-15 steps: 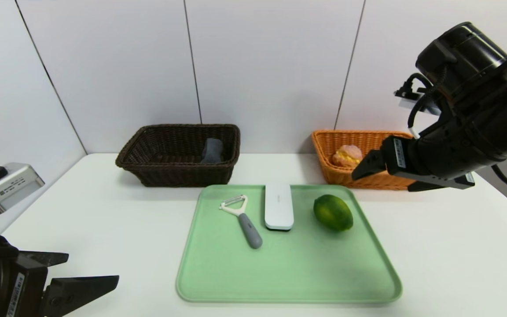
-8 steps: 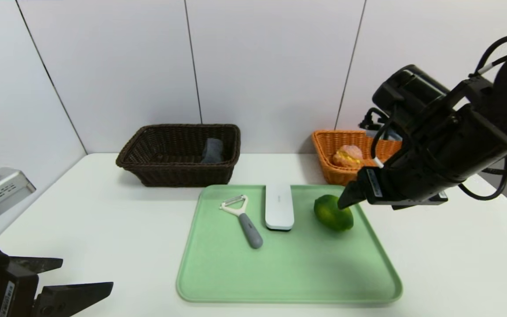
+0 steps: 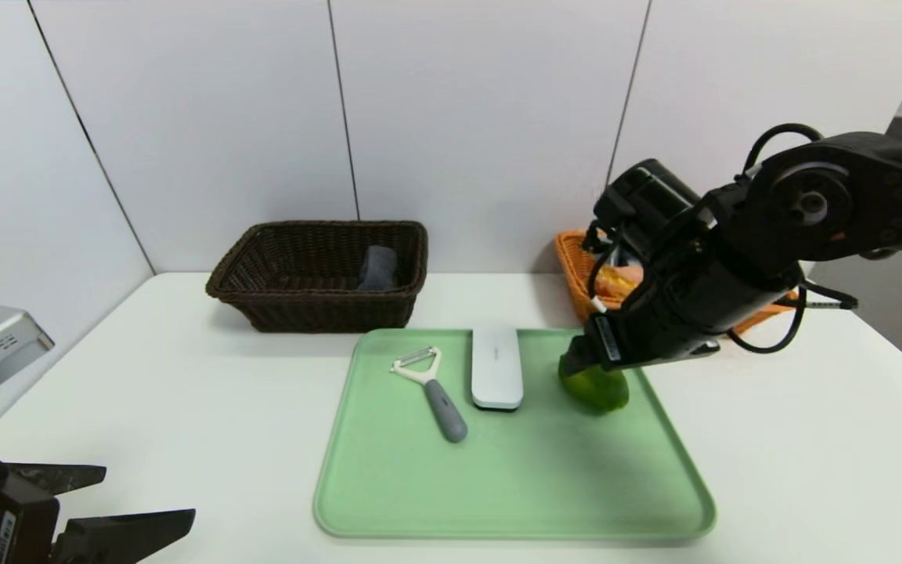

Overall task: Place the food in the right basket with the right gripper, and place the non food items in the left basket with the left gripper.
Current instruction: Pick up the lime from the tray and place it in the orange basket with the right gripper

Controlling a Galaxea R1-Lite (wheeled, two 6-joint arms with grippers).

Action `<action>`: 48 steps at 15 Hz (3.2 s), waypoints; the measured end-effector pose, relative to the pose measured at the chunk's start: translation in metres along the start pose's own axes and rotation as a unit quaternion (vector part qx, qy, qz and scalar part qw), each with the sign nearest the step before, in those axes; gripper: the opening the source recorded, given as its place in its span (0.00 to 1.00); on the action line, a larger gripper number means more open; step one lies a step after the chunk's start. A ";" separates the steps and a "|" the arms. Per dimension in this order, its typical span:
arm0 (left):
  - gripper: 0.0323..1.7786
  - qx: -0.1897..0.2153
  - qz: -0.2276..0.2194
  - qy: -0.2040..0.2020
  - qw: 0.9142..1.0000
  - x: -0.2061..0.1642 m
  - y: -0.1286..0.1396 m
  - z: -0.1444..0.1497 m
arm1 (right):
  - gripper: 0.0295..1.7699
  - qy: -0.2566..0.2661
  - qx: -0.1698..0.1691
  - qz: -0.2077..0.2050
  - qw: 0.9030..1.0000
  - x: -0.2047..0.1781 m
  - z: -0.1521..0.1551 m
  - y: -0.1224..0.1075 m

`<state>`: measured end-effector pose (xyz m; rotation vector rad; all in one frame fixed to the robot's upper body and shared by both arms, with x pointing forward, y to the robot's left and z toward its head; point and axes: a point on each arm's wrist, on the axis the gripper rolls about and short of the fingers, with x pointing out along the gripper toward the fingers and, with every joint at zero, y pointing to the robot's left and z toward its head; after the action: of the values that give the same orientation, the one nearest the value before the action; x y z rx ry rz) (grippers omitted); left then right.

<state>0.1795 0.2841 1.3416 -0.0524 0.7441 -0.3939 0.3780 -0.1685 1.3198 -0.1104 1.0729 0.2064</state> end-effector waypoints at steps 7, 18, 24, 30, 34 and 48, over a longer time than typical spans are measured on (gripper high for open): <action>0.95 0.000 0.000 0.000 1.000 0.001 0.000 0.000 | 0.96 0.012 -0.007 -0.010 1.000 0.027 0.006 0.001; 0.95 0.000 0.001 0.003 1.000 0.004 0.000 0.001 | 0.96 0.011 -0.002 -0.017 1.000 0.061 0.017 -0.003; 0.95 0.002 0.003 0.008 1.000 0.008 -0.001 0.004 | 0.96 0.024 -0.001 -0.022 0.999 0.072 0.016 -0.005; 0.95 0.000 0.004 0.016 1.000 0.011 -0.001 0.004 | 0.63 0.033 -0.001 -0.022 0.999 0.080 0.015 -0.005; 0.95 -0.001 0.005 0.018 1.000 0.012 -0.001 0.003 | 0.60 0.032 -0.003 -0.020 0.999 0.079 0.015 -0.003; 0.95 -0.004 0.009 0.028 1.000 0.016 0.000 0.001 | 0.59 -0.296 0.068 0.076 0.950 -0.069 0.068 -0.047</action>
<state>0.1905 0.2782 1.3318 -0.0423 0.8006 -0.3759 0.4154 -0.2094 1.4125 0.1541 0.4929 0.2809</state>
